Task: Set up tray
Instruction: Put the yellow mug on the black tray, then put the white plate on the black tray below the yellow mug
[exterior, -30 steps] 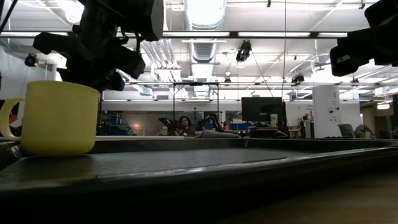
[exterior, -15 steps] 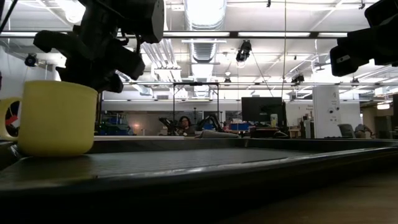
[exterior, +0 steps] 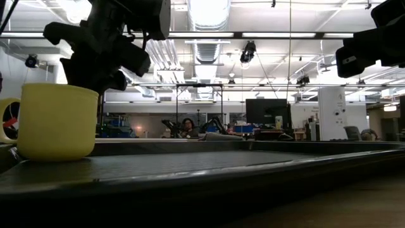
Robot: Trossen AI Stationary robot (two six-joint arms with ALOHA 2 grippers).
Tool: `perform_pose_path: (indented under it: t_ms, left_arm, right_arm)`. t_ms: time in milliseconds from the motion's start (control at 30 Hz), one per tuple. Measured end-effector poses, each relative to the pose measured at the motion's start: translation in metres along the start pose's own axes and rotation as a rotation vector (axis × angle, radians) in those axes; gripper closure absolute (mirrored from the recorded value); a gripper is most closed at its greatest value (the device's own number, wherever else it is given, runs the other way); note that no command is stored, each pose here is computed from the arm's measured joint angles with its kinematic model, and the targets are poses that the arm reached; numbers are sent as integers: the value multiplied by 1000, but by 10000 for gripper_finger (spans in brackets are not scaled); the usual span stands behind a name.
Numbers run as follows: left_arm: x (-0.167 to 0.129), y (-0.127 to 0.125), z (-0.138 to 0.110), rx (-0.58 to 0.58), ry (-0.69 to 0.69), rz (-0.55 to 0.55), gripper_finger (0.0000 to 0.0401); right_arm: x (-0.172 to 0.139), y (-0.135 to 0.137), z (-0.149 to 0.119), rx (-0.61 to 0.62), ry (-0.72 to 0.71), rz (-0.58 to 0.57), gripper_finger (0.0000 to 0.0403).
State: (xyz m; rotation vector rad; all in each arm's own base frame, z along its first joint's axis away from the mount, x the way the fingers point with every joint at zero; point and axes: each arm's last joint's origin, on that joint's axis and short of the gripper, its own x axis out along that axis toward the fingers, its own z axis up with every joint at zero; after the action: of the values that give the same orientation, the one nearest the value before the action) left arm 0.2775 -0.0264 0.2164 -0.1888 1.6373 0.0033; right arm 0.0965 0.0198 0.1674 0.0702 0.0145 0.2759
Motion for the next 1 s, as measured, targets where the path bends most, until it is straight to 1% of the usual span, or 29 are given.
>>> perform_pose_path:
  t_ms: [200, 467, 767, 900, 1000]
  left_arm:
    - [-12, 0, 0, -8, 17, 4, 315]
    - [-28, -4, 7, 1, -48, -9, 315]
    - [-30, -6, 18, 16, -161, -32, 314]
    - [-31, -7, 21, -19, -193, -44, 314]
    - [-31, -7, 23, -21, -215, -50, 314]
  right_arm:
    - [0, 0, 0, 0, 0, 0, 335]
    - [0, 0, 0, 0, 0, 0, 335]
    - [0, 0, 0, 0, 0, 0, 335]
    - [0, 0, 0, 0, 0, 0, 335]
    - [0, 0, 0, 0, 0, 0, 335]
